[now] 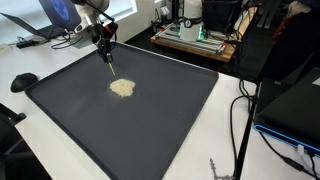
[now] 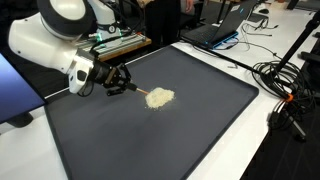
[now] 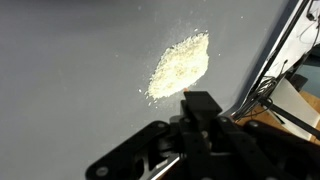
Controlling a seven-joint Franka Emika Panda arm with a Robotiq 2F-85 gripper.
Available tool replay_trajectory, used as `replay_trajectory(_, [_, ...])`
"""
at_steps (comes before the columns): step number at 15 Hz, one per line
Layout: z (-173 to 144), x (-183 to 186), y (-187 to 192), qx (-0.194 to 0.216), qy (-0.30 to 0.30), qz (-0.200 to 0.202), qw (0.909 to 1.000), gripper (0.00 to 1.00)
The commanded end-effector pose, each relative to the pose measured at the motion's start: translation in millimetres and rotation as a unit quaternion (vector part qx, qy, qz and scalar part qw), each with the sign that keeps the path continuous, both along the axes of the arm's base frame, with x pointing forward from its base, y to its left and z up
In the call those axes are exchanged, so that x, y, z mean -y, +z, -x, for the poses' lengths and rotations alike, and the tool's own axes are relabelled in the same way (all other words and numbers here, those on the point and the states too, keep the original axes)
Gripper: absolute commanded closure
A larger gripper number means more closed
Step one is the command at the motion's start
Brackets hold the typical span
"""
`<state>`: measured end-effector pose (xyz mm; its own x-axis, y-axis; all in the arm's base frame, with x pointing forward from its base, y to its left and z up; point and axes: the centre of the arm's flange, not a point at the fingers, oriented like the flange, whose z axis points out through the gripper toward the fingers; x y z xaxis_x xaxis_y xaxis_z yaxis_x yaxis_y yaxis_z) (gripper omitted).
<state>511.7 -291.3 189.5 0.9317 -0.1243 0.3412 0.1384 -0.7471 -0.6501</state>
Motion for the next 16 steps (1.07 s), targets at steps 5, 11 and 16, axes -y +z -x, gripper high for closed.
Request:
replay_trajectory(5, [37.4, -73.5, 46.2, 0.058, -0.054, 0.117, 0.9900, 0.97])
replay_trajectory(11, [44.8, -119.7, 65.6, 0.078, -0.075, 0.206, 0.9726, 0.97])
replay_trajectory(16, [49.1, -149.2, 76.9, 0.091, -0.074, 0.256, 0.9597, 0.97])
